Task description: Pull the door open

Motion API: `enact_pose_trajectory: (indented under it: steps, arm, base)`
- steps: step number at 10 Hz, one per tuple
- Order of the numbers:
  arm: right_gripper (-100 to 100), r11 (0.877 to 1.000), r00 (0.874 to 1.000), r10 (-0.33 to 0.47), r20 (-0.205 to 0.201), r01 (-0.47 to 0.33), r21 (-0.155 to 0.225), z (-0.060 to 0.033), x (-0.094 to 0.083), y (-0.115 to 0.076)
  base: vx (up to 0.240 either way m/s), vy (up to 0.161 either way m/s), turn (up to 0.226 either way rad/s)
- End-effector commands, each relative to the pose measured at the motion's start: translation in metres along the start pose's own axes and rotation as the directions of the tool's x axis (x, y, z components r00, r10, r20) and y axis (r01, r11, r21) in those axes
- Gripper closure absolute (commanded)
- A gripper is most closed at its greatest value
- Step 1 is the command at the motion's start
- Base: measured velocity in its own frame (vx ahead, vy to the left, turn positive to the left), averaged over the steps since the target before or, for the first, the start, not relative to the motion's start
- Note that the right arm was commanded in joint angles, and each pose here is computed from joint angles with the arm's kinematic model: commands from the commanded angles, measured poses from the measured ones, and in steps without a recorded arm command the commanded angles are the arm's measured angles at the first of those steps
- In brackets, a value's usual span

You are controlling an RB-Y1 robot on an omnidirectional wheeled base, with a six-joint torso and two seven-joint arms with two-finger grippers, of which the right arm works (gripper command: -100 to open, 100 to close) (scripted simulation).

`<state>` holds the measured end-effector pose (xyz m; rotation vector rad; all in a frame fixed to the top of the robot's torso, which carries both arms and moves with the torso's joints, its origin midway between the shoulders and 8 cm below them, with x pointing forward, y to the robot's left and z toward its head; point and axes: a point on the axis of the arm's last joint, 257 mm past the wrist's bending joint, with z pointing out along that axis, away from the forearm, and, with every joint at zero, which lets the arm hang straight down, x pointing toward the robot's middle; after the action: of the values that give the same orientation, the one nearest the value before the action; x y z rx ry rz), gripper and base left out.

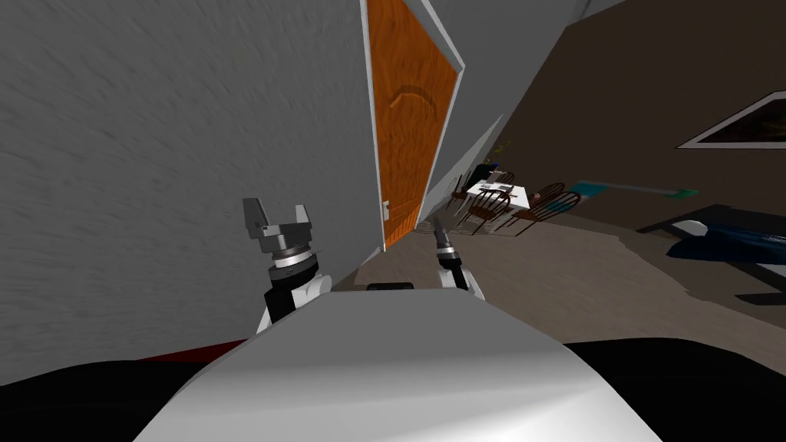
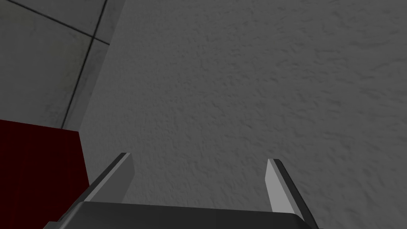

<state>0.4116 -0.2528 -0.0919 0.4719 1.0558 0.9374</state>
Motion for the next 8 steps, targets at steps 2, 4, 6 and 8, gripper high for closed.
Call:
enact_pose_trajectory:
  steps: [2,4,6,8]
  arm:
    - [-100,0.996,0.995,-0.085,-0.058,0.085,0.002,0.0026,0.022,-0.014]
    - [-100,0.989,0.983,-0.149,-0.104,0.150,-0.002,0.0027,0.038,-0.025]
    - [-100,0.976,0.965,-0.215,-0.148,0.215,-0.015,0.0026,0.053,-0.035]
    - [-100,0.960,0.940,-0.280,-0.194,0.280,-0.028,0.0009,0.068,-0.048]
  base:
    - [0.102,0.003,0.086]
    - [0.098,0.007,0.105]
    - [0.103,0.000,0.086]
    - [0.103,-0.011,0.111]
